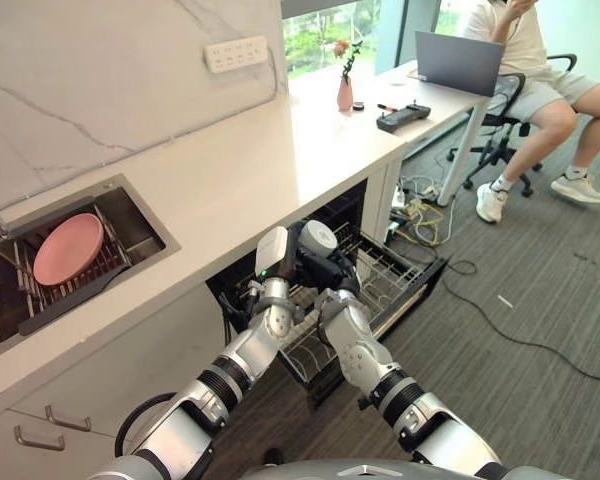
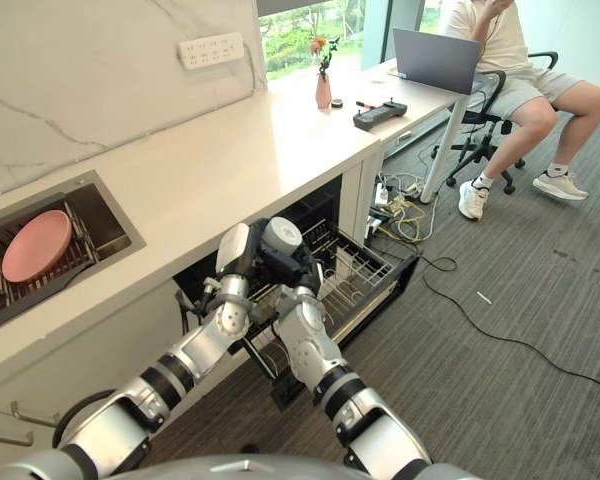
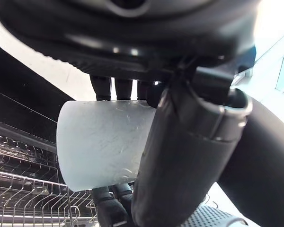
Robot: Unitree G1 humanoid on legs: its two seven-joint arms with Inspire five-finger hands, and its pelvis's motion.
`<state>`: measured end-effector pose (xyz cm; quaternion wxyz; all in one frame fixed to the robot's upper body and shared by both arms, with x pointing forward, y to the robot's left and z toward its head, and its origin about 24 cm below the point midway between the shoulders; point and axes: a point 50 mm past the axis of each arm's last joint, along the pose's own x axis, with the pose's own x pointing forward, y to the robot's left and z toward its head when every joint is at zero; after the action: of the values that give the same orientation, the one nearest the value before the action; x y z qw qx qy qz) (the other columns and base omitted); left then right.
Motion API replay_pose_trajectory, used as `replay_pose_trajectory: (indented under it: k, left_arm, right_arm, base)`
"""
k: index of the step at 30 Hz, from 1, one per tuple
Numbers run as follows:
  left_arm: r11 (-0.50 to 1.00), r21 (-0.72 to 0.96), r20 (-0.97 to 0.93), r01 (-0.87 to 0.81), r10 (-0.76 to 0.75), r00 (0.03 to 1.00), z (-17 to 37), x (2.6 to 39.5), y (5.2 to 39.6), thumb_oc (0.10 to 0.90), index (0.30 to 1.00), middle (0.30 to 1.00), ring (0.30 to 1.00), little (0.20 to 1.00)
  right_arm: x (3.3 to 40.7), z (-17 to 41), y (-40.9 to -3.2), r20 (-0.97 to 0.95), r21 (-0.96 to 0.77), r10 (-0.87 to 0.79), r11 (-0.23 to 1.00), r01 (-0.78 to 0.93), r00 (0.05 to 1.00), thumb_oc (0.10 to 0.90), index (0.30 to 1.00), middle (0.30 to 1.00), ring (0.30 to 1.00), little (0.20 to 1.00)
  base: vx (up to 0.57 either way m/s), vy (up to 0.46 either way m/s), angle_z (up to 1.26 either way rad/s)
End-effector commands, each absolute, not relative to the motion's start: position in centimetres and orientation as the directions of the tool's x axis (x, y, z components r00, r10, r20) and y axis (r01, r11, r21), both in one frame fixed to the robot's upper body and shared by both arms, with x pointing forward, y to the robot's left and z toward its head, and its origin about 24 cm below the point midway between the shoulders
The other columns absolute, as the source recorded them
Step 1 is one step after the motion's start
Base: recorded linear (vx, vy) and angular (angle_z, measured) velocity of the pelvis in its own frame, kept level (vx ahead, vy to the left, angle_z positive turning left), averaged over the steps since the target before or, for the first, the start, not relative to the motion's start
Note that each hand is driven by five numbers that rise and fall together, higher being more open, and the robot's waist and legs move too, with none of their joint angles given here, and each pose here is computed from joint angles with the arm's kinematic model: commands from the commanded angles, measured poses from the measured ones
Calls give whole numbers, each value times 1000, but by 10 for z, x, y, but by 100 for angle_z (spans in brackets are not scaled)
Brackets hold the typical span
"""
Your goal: Place the dishes in the dishwasher.
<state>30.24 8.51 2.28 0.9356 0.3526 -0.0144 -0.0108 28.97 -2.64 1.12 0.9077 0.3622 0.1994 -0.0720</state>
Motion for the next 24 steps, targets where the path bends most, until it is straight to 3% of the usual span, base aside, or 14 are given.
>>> replay_pose_trajectory:
  k: [1,2,12,21,23,24]
  left_arm:
    - [808,585,346,74,-331,878,99,311,9,400,300,300,300,300]
    - [813,577,349,80,-334,876,100,310,9,400,300,300,300,300]
    - [838,525,330,148,-361,872,99,305,4,400,300,300,300,300]
    - [843,501,295,196,-380,877,95,302,0,400,300,300,300,300]
    - [836,509,281,204,-386,879,92,302,0,566,549,549,549,549]
    - [832,514,269,208,-387,882,90,302,0,800,900,900,900,900]
  right_arm:
    - [325,83,9,-178,739,99,670,67,979,483,425,425,425,425]
    - [325,83,9,-170,738,103,673,57,980,400,300,300,300,300]
    - [331,88,0,-101,701,109,713,-7,989,400,300,300,300,300]
    - [335,100,-8,-70,751,49,660,21,996,400,300,300,300,300]
    - [337,107,-12,-57,767,9,641,38,998,400,300,300,300,300]
    - [338,109,-15,-56,769,-11,637,50,998,400,300,300,300,300]
  base:
    - [2,7,6]
    - [-1,4,6]
    - [1,0,2]
    - [0,0,0]
    - [0,0,0]
    - [0,0,0]
